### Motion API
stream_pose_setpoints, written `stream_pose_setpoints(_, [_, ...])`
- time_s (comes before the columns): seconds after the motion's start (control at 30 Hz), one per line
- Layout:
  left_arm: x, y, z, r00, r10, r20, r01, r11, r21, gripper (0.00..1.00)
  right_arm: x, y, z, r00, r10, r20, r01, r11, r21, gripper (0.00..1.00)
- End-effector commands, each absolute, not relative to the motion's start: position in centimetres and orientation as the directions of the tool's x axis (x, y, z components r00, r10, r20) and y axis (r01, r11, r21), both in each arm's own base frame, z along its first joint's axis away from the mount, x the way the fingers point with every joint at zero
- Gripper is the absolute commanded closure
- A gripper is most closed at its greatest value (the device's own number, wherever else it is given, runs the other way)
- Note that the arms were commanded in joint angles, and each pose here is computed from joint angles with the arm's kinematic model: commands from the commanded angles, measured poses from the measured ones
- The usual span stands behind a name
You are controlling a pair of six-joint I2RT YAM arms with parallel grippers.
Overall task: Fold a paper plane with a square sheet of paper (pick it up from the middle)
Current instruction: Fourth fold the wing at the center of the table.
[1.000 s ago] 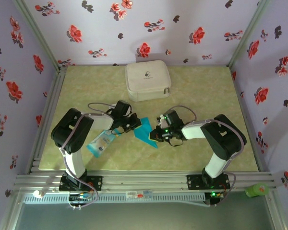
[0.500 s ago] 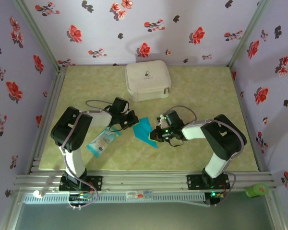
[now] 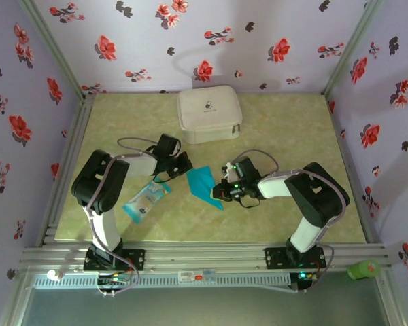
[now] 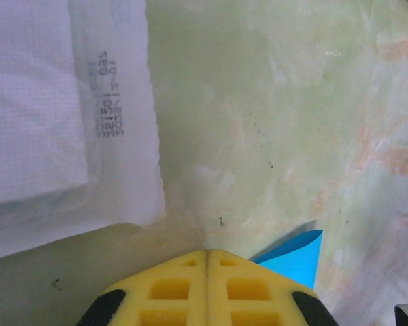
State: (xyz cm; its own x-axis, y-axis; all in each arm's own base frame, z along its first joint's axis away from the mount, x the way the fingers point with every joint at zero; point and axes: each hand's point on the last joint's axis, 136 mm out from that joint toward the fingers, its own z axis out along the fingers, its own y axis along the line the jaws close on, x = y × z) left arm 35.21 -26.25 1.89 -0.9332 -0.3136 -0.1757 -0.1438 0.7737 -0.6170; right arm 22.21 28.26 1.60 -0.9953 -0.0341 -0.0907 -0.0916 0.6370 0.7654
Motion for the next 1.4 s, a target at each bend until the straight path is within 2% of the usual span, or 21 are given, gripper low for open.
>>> stream_pose_setpoints(0.0, [36.7,-23.1,2.0,-0.893,-0.369,-0.258,-0.182,0.819,-0.544,0.99,17.7,24.1,-3.1,-0.993,-0.025,0.113,0.052,0.774,0.631,1.0])
stream_pose_setpoints(0.3, [36.4,-24.4,7.2,-0.878,-0.351,-0.324,-0.086,0.782,-0.617,0.96,18.1,24.4,-3.0,-0.994,-0.016,0.105,0.054,0.772,0.634,1.0])
stream_pose_setpoints(0.53, [33.0,-28.7,7.9,-0.928,-0.256,-0.27,0.006,0.715,-0.699,0.95,18.5,24.6,-2.9,-0.995,-0.007,0.099,0.058,0.767,0.638,1.0])
stream_pose_setpoints(0.63, [31.3,-31.1,7.2,-0.949,-0.207,-0.238,0.035,0.681,-0.732,0.94,18.7,24.7,-2.8,-0.995,0.0,0.096,0.061,0.764,0.642,1.0])
stream_pose_setpoints(0.83, [29.1,-32.9,4.2,-0.97,-0.161,-0.183,0.024,0.685,-0.728,0.94,19.0,24.9,-2.6,-0.996,0.009,0.09,0.065,0.759,0.648,1.0])
stream_pose_setpoints(1.07, [27.9,-31.4,0.2,-0.975,-0.172,-0.137,-0.037,0.741,-0.67,0.94,19.8,25.7,-1.5,-0.997,0.018,0.072,0.062,0.734,0.677,1.0])
stream_pose_setpoints(1.27, [27.3,-29.8,-1.7,-0.976,-0.173,-0.133,-0.054,0.782,-0.621,0.95,22.2,28.5,3.3,-0.999,0.034,-0.006,0.016,0.627,0.779,1.0])
stream_pose_setpoints(1.37, [27.2,-29.5,-1.8,-0.975,-0.177,-0.132,-0.058,0.784,-0.618,0.95,22.8,29.4,4.5,-0.999,0.017,-0.042,-0.022,0.625,0.78,1.0])
